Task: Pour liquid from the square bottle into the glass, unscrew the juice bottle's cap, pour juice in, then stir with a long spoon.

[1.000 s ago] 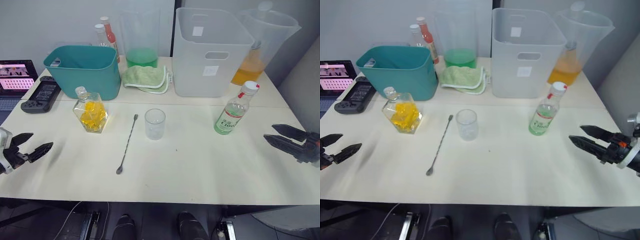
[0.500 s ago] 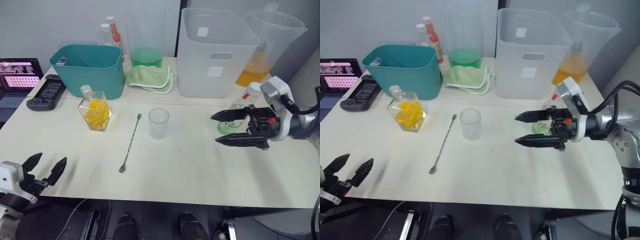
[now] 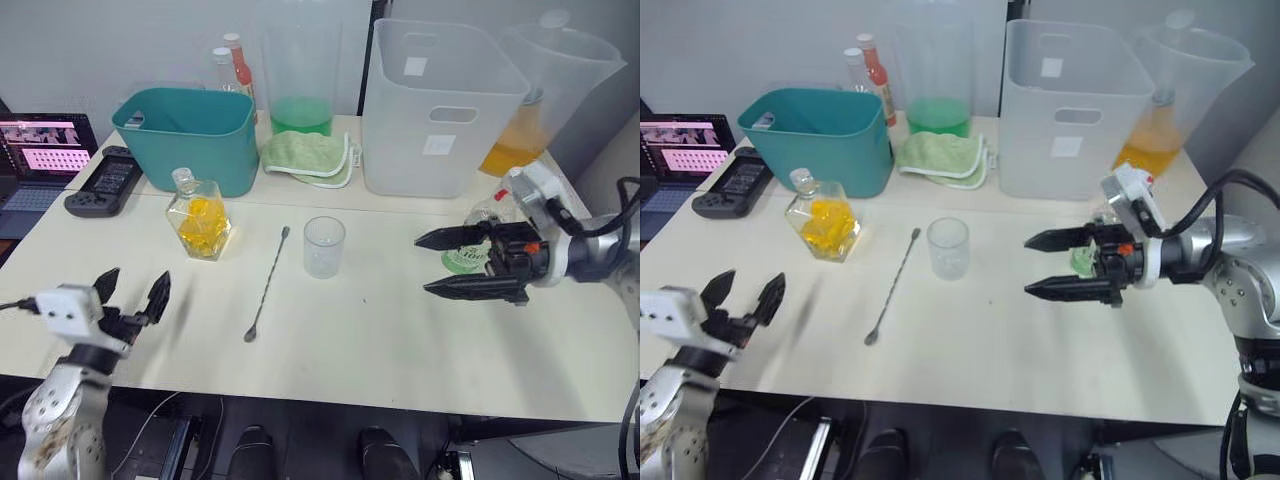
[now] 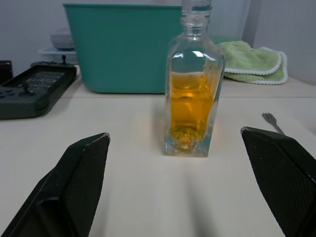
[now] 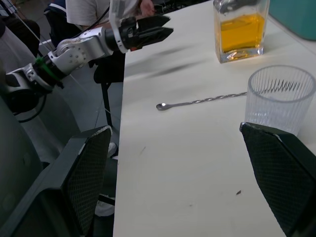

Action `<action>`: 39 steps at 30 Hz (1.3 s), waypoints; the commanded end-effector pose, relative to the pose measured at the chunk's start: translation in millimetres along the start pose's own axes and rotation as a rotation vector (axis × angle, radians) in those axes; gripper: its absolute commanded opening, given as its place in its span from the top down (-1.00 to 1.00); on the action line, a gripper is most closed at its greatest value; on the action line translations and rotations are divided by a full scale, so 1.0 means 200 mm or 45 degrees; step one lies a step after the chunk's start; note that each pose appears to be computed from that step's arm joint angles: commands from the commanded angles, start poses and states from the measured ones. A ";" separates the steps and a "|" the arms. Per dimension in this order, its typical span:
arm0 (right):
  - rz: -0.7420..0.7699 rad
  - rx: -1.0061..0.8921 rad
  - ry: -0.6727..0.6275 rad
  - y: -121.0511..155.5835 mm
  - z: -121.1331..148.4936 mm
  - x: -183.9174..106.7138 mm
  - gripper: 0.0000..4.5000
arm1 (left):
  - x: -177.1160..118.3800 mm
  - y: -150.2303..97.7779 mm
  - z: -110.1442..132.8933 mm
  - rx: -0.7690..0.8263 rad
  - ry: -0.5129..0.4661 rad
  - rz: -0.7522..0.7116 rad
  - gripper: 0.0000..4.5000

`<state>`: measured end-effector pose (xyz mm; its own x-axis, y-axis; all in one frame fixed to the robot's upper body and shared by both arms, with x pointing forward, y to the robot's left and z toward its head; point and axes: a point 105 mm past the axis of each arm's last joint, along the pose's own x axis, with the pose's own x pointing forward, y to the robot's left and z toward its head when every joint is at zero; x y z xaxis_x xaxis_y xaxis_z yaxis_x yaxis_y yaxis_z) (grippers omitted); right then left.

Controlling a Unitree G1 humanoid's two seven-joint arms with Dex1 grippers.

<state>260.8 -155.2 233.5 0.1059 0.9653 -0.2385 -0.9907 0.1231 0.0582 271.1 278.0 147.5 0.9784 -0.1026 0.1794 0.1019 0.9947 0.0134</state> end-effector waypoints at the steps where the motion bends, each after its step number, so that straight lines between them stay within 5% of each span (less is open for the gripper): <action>1: -0.040 -0.059 -0.002 0.03 0.05 -0.04 -0.97 | 0.03 -0.01 0.00 0.035 0.006 -0.019 -1.00; 21: -0.095 -0.013 -0.017 0.08 0.00 -0.05 -0.97 | 0.32 -0.04 -0.09 0.041 0.003 -0.012 -1.00; 37: -0.185 -0.014 -0.084 0.06 0.05 -0.03 -0.97 | 0.56 -0.10 0.01 0.058 -0.075 -0.057 -1.00; 39: -0.213 -0.012 -0.086 0.05 0.05 -0.03 -1.00 | 0.59 -0.12 -0.02 0.050 -0.059 -0.067 -0.75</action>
<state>253.5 -156.6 234.4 0.2560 0.9453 -0.2021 -0.9604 0.2726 0.0581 380.8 247.0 155.0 0.9721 -0.1451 0.1843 0.1402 0.9893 0.0398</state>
